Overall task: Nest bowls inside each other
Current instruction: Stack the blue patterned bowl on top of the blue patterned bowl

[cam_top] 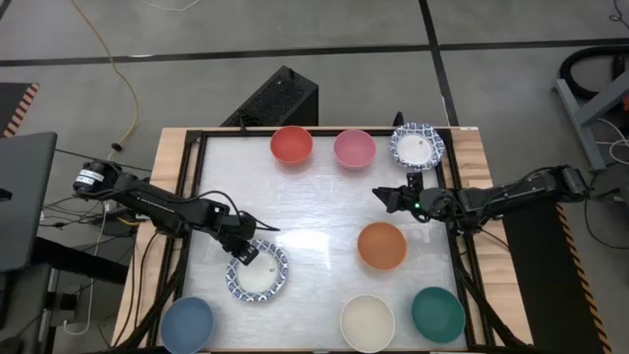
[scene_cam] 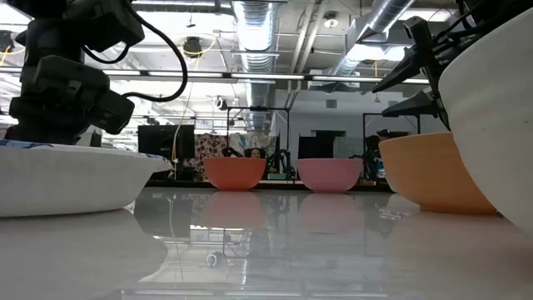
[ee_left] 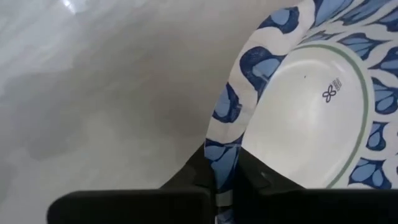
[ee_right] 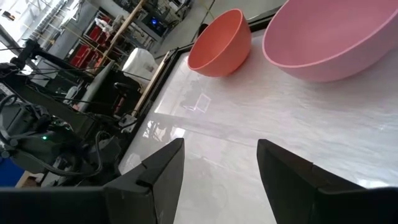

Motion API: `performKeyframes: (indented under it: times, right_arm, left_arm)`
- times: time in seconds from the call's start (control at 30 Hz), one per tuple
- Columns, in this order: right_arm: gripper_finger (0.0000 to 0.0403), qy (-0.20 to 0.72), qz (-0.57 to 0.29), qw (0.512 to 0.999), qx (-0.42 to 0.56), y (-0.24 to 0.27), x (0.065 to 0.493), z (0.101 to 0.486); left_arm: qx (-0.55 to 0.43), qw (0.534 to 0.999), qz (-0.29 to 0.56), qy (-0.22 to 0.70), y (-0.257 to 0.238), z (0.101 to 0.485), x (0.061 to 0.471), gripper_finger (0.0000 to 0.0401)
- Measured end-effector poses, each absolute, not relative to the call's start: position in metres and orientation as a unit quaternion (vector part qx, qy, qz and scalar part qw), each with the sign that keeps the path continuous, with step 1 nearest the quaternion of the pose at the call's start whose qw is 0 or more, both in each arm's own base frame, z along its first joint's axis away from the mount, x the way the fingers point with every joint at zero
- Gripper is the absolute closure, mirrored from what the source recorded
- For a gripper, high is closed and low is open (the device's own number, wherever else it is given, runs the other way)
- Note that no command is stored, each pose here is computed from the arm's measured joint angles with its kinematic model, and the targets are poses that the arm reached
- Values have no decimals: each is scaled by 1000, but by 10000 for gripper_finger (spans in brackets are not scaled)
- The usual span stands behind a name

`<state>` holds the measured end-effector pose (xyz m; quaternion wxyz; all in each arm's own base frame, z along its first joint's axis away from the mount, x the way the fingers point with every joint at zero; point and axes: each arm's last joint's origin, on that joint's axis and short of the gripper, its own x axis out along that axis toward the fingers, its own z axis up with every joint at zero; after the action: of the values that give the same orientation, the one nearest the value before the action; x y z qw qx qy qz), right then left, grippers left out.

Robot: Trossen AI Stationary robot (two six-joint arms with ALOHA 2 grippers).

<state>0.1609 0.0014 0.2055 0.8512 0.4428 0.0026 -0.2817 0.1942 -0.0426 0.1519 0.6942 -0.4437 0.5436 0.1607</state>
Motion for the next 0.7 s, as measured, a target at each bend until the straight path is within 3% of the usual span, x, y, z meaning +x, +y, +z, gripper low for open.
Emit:
performKeyframes:
  times: [0.3, 0.7]
  right_arm:
    - [180, 3, -282, 851, 442, 1, 161, 205]
    - [180, 1, -282, 848, 450, 1, 161, 205]
  left_arm:
    - [-496, 688, 180, 499, -37, 157, 203, 399]
    - [-500, 736, 194, 413, -13, 194, 230, 401]
